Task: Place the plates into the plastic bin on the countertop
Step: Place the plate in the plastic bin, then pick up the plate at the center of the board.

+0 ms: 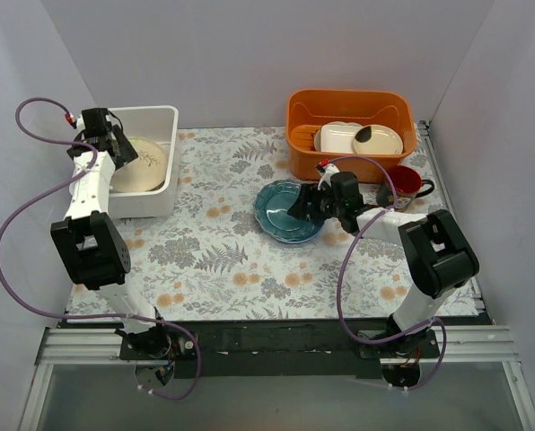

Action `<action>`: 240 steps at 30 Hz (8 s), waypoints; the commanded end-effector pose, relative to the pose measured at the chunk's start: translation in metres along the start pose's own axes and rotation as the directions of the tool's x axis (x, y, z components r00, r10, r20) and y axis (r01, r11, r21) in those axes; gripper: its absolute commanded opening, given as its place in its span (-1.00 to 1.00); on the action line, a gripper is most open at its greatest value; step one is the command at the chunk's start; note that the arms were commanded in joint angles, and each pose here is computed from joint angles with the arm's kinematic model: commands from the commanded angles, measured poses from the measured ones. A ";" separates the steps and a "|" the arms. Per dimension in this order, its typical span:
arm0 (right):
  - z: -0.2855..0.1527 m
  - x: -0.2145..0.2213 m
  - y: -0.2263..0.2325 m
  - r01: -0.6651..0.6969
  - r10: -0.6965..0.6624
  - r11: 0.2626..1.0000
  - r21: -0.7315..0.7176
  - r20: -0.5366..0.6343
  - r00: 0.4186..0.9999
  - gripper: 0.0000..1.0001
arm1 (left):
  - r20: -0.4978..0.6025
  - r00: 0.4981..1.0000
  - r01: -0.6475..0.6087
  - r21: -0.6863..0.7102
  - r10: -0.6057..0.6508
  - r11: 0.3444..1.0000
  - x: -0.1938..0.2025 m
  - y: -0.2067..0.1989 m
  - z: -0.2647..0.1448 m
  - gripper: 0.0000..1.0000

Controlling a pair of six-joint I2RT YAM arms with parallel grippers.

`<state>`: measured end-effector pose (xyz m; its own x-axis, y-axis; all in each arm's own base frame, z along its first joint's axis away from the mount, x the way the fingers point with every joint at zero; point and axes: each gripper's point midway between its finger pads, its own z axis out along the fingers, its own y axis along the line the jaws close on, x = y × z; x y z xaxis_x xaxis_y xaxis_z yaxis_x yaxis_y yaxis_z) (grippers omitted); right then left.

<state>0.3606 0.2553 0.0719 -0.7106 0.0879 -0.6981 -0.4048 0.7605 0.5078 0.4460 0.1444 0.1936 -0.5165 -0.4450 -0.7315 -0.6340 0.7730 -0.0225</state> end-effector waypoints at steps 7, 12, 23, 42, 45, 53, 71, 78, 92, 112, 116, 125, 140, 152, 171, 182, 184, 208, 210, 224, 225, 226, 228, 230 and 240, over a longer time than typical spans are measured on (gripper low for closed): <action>0.004 -0.014 0.009 0.017 -0.015 0.999 -0.039 0.041 0.999 0.54 | 0.178 0.984 0.024 -0.069 -0.011 0.997 -0.050 0.023 -0.057 0.96; 0.004 -0.014 0.009 0.015 -0.014 0.999 -0.041 0.040 0.999 0.54 | 0.211 0.977 0.038 0.013 -0.040 0.999 -0.057 0.011 -0.067 0.96; 0.001 -0.014 0.010 0.016 -0.014 0.999 -0.038 0.043 0.999 0.54 | 0.184 0.983 -0.011 0.114 -0.010 0.993 -0.046 -0.021 -0.069 0.96; -0.006 -0.016 0.011 0.021 -0.019 0.999 -0.030 0.059 0.998 0.54 | 0.172 0.982 -0.125 0.280 0.079 0.952 -0.016 -0.095 -0.091 0.96; -0.006 -0.016 0.011 0.020 -0.018 0.999 -0.029 0.060 0.998 0.54 | 0.169 0.978 -0.171 0.308 0.123 0.936 -0.002 -0.118 -0.098 0.96; -0.008 -0.018 0.011 0.022 -0.020 1.000 -0.020 0.067 0.998 0.54 | 0.181 0.964 -0.247 0.361 0.193 0.899 0.024 -0.156 -0.117 0.96; -0.008 -0.018 0.010 0.020 -0.019 1.000 -0.018 0.070 0.997 0.53 | 0.189 0.918 -0.396 0.426 0.348 0.813 0.096 -0.221 -0.146 0.96; -0.008 -0.017 0.009 0.021 -0.020 1.000 -0.013 0.069 0.997 0.52 | 0.164 0.917 -0.395 0.497 0.364 0.772 0.116 -0.237 -0.151 0.96; -0.014 -0.021 0.006 0.028 -0.030 0.999 0.019 0.086 0.996 0.50 | 0.054 0.910 -0.328 0.700 0.411 0.634 0.171 -0.276 -0.159 0.95; -0.031 -0.023 -0.030 0.043 -0.060 0.980 0.196 0.082 0.995 0.48 | -0.157 0.857 -0.178 0.804 0.492 0.567 0.237 -0.296 -0.143 0.40; -0.034 -0.023 -0.039 0.049 -0.068 0.969 0.244 0.072 0.995 0.47 | -0.192 0.838 -0.162 0.807 0.511 0.568 0.250 -0.297 -0.136 0.33; -0.021 -0.012 -0.048 0.041 -0.049 0.966 0.255 0.023 0.999 0.45 | -0.220 0.820 -0.147 0.811 0.528 0.566 0.261 -0.298 -0.133 0.29; 0.003 0.007 -0.055 0.030 -0.015 0.972 0.232 -0.066 0.998 0.40 | -0.286 0.779 -0.081 0.836 0.558 0.542 0.285 -0.299 -0.133 -0.01; 0.005 0.007 -0.045 0.027 -0.015 0.984 0.178 -0.067 0.998 0.39 | -0.335 0.751 0.105 0.911 0.569 0.399 0.297 -0.311 -0.170 -0.09; 0.003 0.004 -0.040 0.026 -0.018 0.987 0.158 -0.057 0.998 0.38 | -0.415 0.708 0.274 0.907 0.571 0.319 0.317 -0.318 -0.182 -0.32; 0.002 0.003 -0.038 0.025 -0.017 0.989 0.148 -0.052 0.998 0.37 | -0.430 0.707 0.259 0.896 0.561 0.360 0.321 -0.317 -0.173 -1.00; 0.002 0.003 -0.038 0.023 -0.016 0.989 0.148 -0.052 0.999 0.37 | -0.421 0.714 0.252 0.900 0.559 0.356 0.318 -0.317 -0.174 -1.00; -0.010 -0.010 -0.030 0.035 -0.033 0.989 0.144 -0.019 0.999 0.50 | -0.304 0.810 0.156 0.936 0.501 0.316 0.268 -0.316 -0.190 -1.00; -0.010 -0.010 -0.029 0.036 -0.034 0.989 0.143 -0.018 0.999 0.54 | -0.297 0.820 0.148 0.936 0.489 0.319 0.261 -0.314 -0.190 -1.00; -0.022 -0.018 -0.025 0.051 -0.056 0.988 0.148 0.029 0.998 0.89 | -0.280 0.875 0.169 0.941 0.396 0.292 0.209 -0.299 -0.189 -1.00; -0.022 -0.017 -0.025 0.051 -0.056 0.988 0.147 0.030 0.998 0.90 | -0.279 0.878 0.170 0.941 0.389 0.291 0.205 -0.297 -0.189 -1.00; -0.022 -0.018 -0.025 0.053 -0.059 0.988 0.148 0.033 0.998 0.90 | -0.276 0.882 0.170 0.942 0.381 0.288 0.201 -0.295 -0.190 -1.00; -0.023 -0.019 -0.025 0.051 -0.058 0.987 0.151 0.039 0.998 0.91 | -0.282 0.890 0.177 0.937 0.358 0.301 0.192 -0.291 -0.185 -1.00; -0.023 -0.019 -0.025 0.049 -0.056 0.987 0.152 0.041 0.998 0.91 | -0.287 0.898 0.186 0.935 0.333 0.304 0.181 -0.285 -0.182 -1.00; -0.020 -0.018 -0.026 0.045 -0.051 0.988 0.149 0.038 0.998 0.91 | -0.272 0.935 0.206 0.938 0.227 0.278 0.137 -0.265 -0.181 -1.00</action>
<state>0.3708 0.2187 0.0748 -0.6861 0.0620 -0.7249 -0.3342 0.8581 0.3897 0.4391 -0.1992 0.1149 -0.8749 -0.3403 -0.3445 0.0358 0.6640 -0.7469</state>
